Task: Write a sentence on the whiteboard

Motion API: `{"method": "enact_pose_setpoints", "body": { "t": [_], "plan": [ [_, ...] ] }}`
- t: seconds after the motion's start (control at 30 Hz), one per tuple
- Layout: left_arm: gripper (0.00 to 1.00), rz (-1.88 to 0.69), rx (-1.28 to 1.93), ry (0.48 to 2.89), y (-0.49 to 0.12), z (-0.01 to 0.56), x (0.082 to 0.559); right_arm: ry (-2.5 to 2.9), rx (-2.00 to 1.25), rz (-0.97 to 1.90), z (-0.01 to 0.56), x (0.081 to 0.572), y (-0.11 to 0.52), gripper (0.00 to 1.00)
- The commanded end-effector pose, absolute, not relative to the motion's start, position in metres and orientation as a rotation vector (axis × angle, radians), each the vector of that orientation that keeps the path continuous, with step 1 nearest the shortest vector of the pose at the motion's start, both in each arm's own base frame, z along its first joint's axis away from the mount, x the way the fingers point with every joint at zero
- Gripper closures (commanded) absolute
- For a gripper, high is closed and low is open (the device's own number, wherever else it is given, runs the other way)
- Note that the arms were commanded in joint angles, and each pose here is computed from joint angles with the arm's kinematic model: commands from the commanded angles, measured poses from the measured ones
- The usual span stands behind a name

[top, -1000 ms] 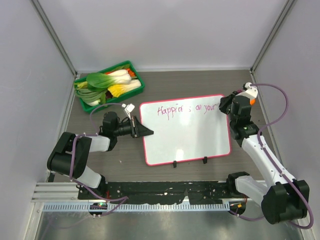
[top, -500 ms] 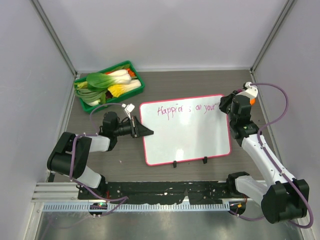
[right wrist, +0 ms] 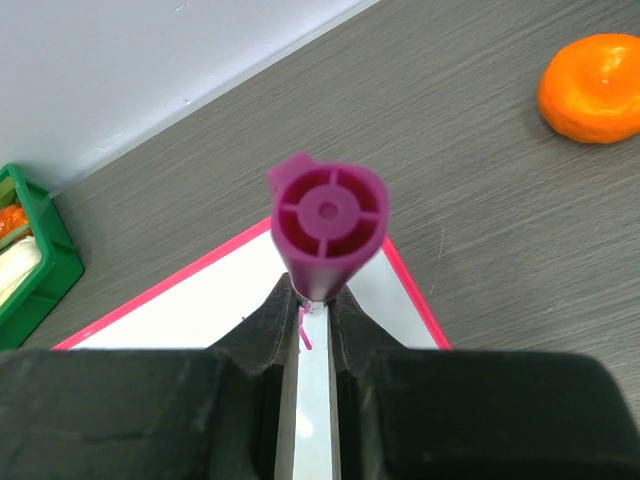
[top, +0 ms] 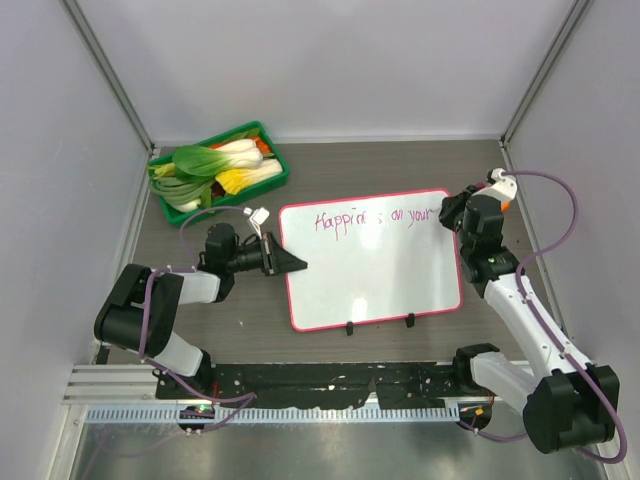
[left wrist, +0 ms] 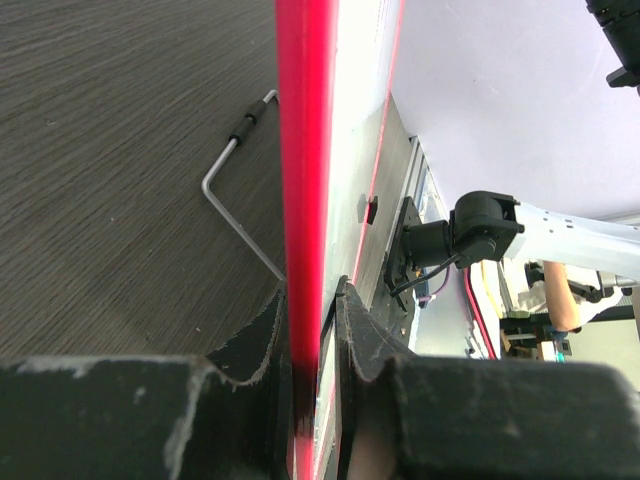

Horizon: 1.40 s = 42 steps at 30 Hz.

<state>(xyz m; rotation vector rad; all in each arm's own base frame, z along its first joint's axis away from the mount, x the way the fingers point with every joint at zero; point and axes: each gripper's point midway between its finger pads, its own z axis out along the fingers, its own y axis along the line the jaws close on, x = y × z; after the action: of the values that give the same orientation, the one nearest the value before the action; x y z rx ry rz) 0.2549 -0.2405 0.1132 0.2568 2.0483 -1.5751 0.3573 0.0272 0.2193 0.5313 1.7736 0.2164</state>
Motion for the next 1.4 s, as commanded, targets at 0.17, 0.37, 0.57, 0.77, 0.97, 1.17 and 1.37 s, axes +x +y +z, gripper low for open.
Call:
{"method": "enact_pose_setpoints", "body": {
  "t": [0.17, 0.37, 0.57, 0.77, 0.97, 1.17, 1.37],
  "plan": [
    [1.00, -1.390, 0.216, 2.163, -0.232, 0.071, 0.259, 1.699, 0.532, 0.223, 0.245, 0.353, 0.023, 0.99],
    [1.00, -1.388, 0.217, 2.161, -0.231, 0.071, 0.259, 1.631, 0.519, 0.277, 0.276, 0.340, 0.025, 0.99],
    [1.00, -1.389, 0.220, 2.160, -0.232, 0.071, 0.259, 1.587, 0.480, 0.331, 0.290, 0.327, 0.031, 0.99],
    [1.00, -1.387, 0.211, 2.162, -0.231, 0.070, 0.260, 1.608, 0.446, 0.337, 0.285, 0.324, 0.035, 0.99],
    [1.00, -1.416, 0.209, 2.158, -0.234, 0.071, 0.259, 1.632, 0.426, 0.358, 0.280, 0.328, 0.040, 0.99],
    [1.00, -1.410, 0.210, 2.154, -0.233, 0.072, 0.259, 1.654, 0.414, 0.398, 0.271, 0.330, 0.048, 0.99],
    [1.00, -1.397, 0.211, 2.157, -0.232, 0.071, 0.259, 1.676, 0.395, 0.411, 0.268, 0.332, 0.053, 0.99]
  ]
}}
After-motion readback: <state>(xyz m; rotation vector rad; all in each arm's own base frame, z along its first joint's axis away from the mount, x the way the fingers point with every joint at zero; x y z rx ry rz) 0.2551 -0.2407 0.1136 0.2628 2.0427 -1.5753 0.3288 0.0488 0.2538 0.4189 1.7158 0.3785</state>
